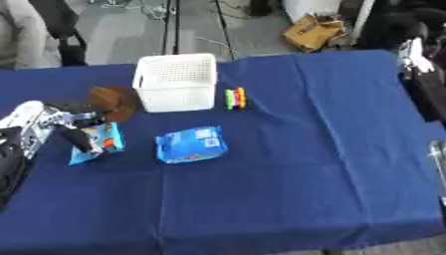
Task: Pick up objects on the table and place them in the box.
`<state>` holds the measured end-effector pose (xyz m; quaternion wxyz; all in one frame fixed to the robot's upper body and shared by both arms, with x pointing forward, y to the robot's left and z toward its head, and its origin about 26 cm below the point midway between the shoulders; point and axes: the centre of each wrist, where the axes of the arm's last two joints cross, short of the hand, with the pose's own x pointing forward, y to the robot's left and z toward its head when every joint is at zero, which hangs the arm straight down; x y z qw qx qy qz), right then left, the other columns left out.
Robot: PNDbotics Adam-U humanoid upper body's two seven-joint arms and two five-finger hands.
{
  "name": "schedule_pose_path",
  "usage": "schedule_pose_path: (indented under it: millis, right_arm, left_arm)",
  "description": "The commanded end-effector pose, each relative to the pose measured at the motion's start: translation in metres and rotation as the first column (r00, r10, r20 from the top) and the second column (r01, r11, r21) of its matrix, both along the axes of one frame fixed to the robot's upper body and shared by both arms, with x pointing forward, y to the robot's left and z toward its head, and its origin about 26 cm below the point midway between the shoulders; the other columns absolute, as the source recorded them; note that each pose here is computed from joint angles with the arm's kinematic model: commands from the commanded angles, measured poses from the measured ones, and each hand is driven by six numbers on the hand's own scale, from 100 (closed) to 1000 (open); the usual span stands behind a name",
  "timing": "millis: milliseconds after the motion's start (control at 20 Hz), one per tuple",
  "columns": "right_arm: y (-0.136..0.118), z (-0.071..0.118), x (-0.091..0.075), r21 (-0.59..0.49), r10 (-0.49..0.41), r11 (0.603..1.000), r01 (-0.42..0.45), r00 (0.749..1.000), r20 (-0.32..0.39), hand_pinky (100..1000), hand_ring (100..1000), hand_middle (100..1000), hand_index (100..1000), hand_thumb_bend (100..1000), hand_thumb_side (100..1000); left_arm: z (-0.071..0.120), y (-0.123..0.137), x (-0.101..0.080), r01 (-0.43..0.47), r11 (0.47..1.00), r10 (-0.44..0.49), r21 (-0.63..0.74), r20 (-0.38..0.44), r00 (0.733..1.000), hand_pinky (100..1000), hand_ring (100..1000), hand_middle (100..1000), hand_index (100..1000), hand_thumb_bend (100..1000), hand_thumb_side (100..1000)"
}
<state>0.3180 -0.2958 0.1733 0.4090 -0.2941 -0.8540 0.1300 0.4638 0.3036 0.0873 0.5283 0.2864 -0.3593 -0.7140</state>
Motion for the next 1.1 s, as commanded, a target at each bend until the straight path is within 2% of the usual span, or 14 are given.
schedule_pose_path:
  millis: [50, 100, 150, 200, 400, 600, 800, 850, 1000, 1100]
  right_arm:
    - [-0.002, 0.011, 0.000, -0.015, 0.007, 1.000, -0.006, 1.000, 0.030, 550, 673, 703, 833, 100, 715]
    - [-0.002, 0.011, 0.000, -0.015, 0.006, 1.000, -0.005, 1.000, 0.030, 550, 673, 703, 834, 100, 715]
    - [-0.002, 0.011, 0.000, -0.014, 0.005, 1.000, -0.005, 1.000, 0.030, 550, 673, 703, 834, 100, 715]
    - [-0.002, 0.011, 0.000, -0.014, 0.005, 1.000, -0.004, 1.000, 0.030, 550, 673, 703, 834, 100, 715]
    - [-0.002, 0.010, 0.000, -0.013, 0.004, 1.000, -0.003, 1.000, 0.029, 551, 674, 703, 834, 100, 715]
    - [-0.003, 0.010, 0.000, -0.014, 0.005, 1.000, -0.004, 1.000, 0.028, 551, 674, 703, 834, 100, 715]
    - [-0.002, 0.010, 0.000, -0.015, 0.010, 1.000, -0.010, 1.000, 0.026, 551, 674, 703, 835, 100, 714]
    - [-0.001, 0.010, 0.000, -0.016, 0.013, 1.000, -0.012, 1.000, 0.026, 550, 674, 703, 834, 100, 715]
    - [0.000, 0.012, 0.001, -0.020, 0.022, 1.000, -0.021, 0.999, 0.029, 550, 674, 703, 835, 100, 715]
    - [0.001, 0.013, 0.001, -0.022, 0.025, 0.999, -0.025, 0.999, 0.031, 550, 674, 703, 835, 100, 715]
  left_arm:
    - [0.023, 0.002, 0.005, -0.024, 1.000, 0.023, 0.002, 0.101, 0.995, 742, 556, 417, 604, 478, 358]
    - [0.025, 0.002, 0.006, -0.030, 1.000, 0.030, 0.001, 0.125, 0.992, 636, 473, 358, 543, 403, 337]
    - [0.028, 0.002, 0.006, -0.037, 0.999, 0.036, -0.001, 0.150, 0.988, 636, 473, 358, 543, 403, 337]
    - [0.030, 0.002, 0.006, -0.040, 0.999, 0.040, -0.003, 0.169, 0.985, 548, 407, 328, 513, 351, 326]
    - [0.049, 0.001, 0.007, -0.042, 0.999, 0.047, -0.025, 0.248, 0.968, 543, 391, 312, 498, 311, 326]
    - [0.068, -0.002, 0.010, -0.043, 0.997, 0.059, -0.058, 0.298, 0.953, 551, 393, 316, 501, 319, 342]
    - [0.086, -0.013, 0.014, -0.034, 0.994, 0.074, -0.107, 0.399, 0.914, 549, 386, 314, 501, 308, 338]
    - [0.091, -0.018, 0.015, -0.032, 0.992, 0.084, -0.124, 0.438, 0.895, 547, 382, 312, 498, 303, 339]
    - [0.097, -0.026, 0.018, -0.036, 0.987, 0.112, -0.154, 0.519, 0.847, 545, 384, 315, 500, 307, 343]
    - [0.097, -0.027, 0.019, -0.039, 0.985, 0.125, -0.166, 0.546, 0.828, 541, 387, 312, 502, 309, 337]
